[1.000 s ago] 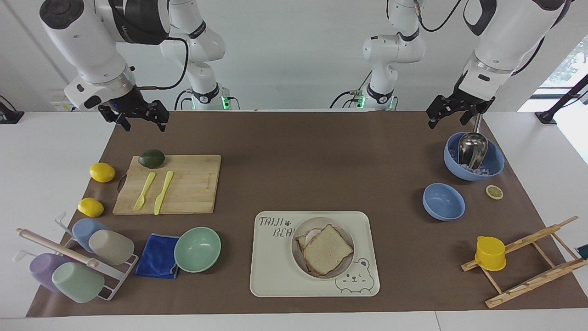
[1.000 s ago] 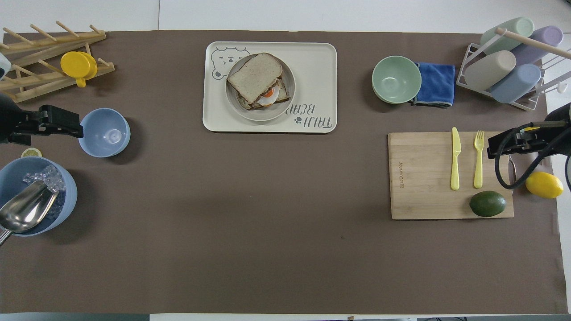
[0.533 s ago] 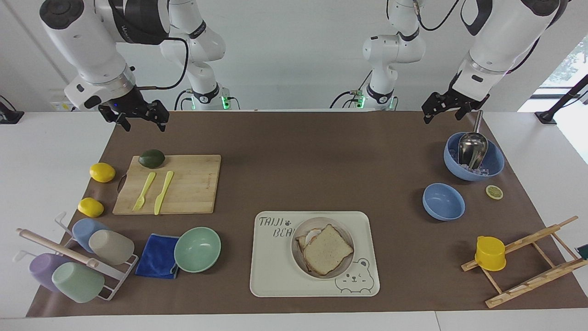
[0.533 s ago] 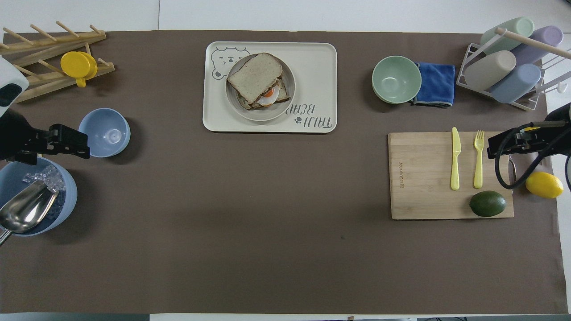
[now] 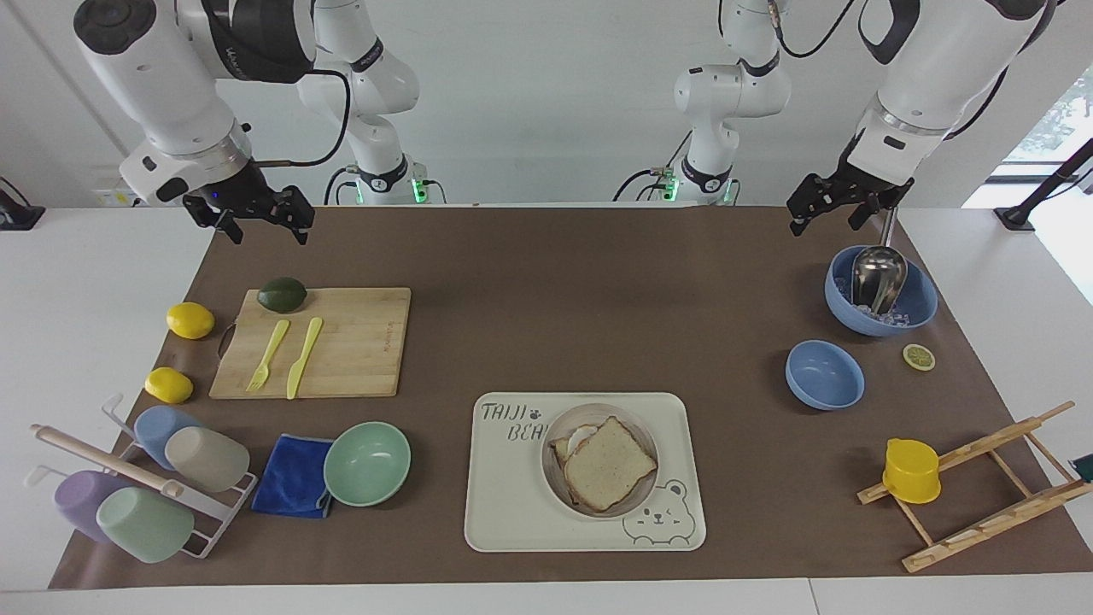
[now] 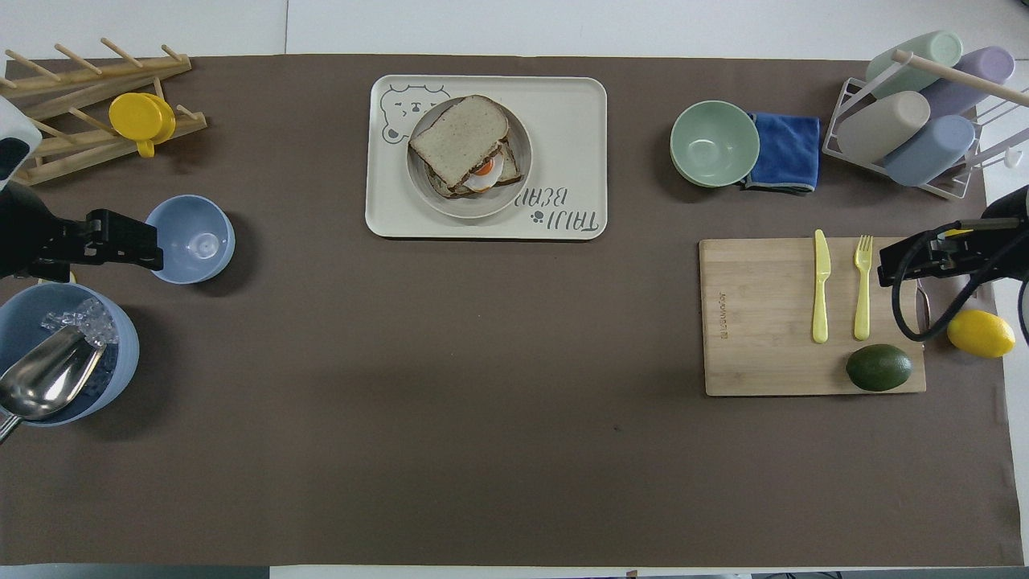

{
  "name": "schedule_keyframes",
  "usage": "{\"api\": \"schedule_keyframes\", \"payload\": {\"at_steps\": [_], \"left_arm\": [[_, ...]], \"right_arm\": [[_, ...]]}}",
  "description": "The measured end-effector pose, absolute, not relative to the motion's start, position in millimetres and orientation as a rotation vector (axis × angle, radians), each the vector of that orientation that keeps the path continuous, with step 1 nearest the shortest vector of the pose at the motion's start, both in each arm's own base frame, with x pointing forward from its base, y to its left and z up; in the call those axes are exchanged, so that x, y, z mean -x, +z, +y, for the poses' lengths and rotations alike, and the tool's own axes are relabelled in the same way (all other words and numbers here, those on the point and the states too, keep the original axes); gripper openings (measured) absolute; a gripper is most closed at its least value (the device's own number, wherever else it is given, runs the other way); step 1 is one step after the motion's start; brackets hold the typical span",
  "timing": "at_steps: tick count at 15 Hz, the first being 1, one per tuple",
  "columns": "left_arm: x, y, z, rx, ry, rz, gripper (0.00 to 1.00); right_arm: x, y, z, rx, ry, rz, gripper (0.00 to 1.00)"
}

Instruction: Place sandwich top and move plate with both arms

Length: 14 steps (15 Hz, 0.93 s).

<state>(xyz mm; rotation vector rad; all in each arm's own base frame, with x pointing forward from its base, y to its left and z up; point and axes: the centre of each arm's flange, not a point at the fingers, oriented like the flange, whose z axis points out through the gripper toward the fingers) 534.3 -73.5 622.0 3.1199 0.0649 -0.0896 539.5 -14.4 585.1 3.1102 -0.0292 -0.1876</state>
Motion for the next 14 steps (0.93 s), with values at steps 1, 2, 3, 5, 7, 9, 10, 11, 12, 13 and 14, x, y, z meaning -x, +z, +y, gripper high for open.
{"api": "schedule_keyframes", "payload": {"at_steps": [1, 2, 3, 5, 7, 9, 10, 11, 12, 13, 14], "left_arm": [[-534, 622, -74, -3.119, -0.089, 0.063, 1.0], [-534, 622, -75, -3.119, -0.088, 0.06, 1.0], [-534, 622, -76, -3.119, -0.088, 0.058, 1.0], [-534, 622, -77, -3.119, -0.088, 0.056, 1.0], [-534, 622, -78, -3.119, -0.088, 0.053, 1.0], [-533, 622, -82, -3.118, -0.088, 0.042, 1.0], [-533, 622, -84, -3.118, -0.088, 0.036, 1.0], [-533, 622, -85, -3.119, -0.088, 0.032, 1.0], [-533, 622, -86, -3.119, -0.088, 0.029, 1.0], [-533, 622, -86, -3.119, -0.088, 0.029, 1.0], [-533, 622, -86, -3.119, -0.088, 0.03, 1.0]], "right_arm": [[-540, 585, -14, -3.11, -0.188, -0.029, 1.0], [-540, 585, -14, -3.11, -0.188, -0.029, 1.0], [-540, 585, -14, -3.11, -0.188, -0.029, 1.0], [-540, 585, -14, -3.11, -0.188, -0.029, 1.0], [-540, 585, -14, -3.11, -0.188, -0.029, 1.0], [-540, 585, -14, -3.11, -0.188, -0.029, 1.0], [-540, 585, -14, -3.11, -0.188, -0.029, 1.0], [-540, 585, -14, -3.11, -0.188, -0.029, 1.0], [-540, 585, -14, -3.11, -0.188, -0.029, 1.0], [-540, 585, -14, -3.11, -0.188, -0.029, 1.0], [-540, 585, -14, -3.11, -0.188, -0.029, 1.0]]}}
